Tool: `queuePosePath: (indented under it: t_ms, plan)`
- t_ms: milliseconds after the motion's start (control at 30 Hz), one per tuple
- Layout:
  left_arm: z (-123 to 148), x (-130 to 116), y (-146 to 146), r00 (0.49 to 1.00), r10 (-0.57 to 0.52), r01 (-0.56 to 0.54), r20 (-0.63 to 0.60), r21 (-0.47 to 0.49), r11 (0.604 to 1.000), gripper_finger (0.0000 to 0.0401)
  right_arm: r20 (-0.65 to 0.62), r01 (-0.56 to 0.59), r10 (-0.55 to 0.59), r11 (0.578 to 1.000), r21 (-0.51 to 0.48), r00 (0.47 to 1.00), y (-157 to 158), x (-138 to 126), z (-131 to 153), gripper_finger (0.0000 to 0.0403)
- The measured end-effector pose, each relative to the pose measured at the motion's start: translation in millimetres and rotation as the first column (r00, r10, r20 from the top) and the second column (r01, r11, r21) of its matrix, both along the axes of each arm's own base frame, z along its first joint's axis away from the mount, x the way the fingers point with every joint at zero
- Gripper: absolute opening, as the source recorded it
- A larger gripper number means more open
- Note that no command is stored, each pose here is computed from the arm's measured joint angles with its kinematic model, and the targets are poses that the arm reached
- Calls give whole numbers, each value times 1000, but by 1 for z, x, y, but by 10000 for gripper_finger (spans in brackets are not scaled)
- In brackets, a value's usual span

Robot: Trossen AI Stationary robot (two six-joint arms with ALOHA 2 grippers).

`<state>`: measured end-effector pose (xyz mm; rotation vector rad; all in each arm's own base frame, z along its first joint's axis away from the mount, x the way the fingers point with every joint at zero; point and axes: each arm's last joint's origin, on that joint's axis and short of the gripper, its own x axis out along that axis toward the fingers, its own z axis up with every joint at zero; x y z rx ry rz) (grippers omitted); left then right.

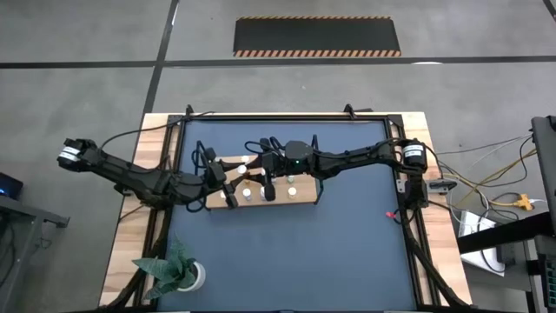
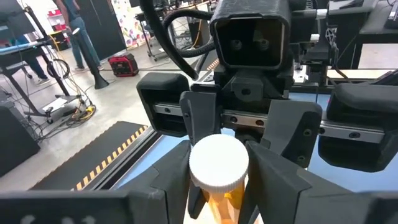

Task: Pick and place medicine bottles onto shelf by color
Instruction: Put the orange pill bottle on the shelf

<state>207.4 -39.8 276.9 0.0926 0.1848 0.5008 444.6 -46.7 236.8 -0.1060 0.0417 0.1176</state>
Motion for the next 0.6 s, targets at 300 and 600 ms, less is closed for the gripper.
queuePosePath:
  t_ms: [300, 600]
  plan:
    - [0, 0, 0, 1000, -2, 2, -5, 2, 1000, 84, -14, 8, -8, 1000, 12, 1000, -1, 0, -1, 157]
    - [1, -1, 0, 1000, 2, -2, 0, 1, 1000, 106, -37, 4, -4, 1000, 17, 999, -1, 0, -3, 177]
